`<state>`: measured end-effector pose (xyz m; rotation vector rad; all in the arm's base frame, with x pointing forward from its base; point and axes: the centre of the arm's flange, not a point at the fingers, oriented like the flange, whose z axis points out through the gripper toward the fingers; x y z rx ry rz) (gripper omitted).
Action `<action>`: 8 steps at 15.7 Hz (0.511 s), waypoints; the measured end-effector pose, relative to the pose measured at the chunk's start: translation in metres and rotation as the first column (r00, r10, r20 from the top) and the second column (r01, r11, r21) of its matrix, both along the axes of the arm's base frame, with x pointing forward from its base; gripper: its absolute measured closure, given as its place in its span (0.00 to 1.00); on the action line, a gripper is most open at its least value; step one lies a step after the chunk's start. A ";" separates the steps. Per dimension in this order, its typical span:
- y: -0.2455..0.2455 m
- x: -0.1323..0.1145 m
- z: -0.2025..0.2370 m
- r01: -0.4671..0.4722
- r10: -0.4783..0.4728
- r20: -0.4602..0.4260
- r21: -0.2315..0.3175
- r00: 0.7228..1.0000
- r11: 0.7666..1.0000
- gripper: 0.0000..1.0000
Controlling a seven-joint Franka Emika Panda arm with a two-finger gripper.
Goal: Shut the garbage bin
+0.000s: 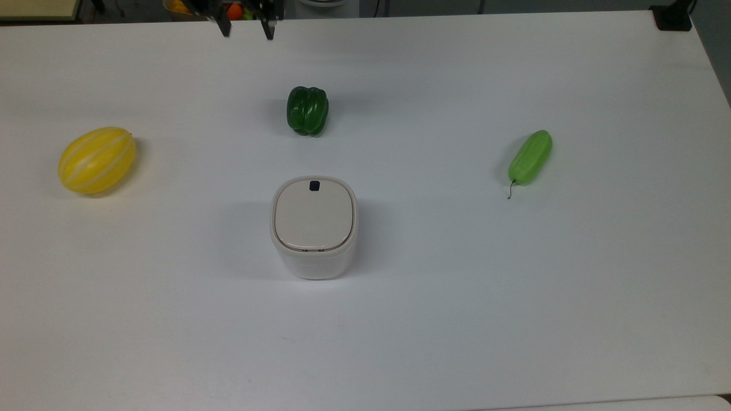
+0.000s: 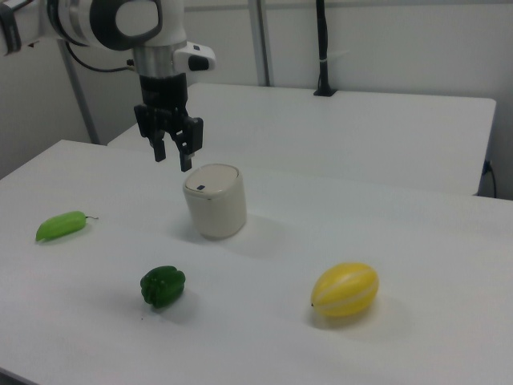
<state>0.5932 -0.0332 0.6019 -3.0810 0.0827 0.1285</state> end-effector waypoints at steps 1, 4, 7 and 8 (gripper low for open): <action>-0.002 -0.004 0.005 0.003 -0.003 0.002 0.003 1.000 1.000 0.24; -0.009 -0.029 0.016 0.004 -0.004 0.003 -0.004 1.000 1.000 0.00; -0.007 -0.056 0.019 -0.005 0.005 -0.009 0.001 1.000 1.000 0.00; -0.005 -0.063 0.015 -0.002 0.002 -0.019 0.005 1.000 1.000 0.00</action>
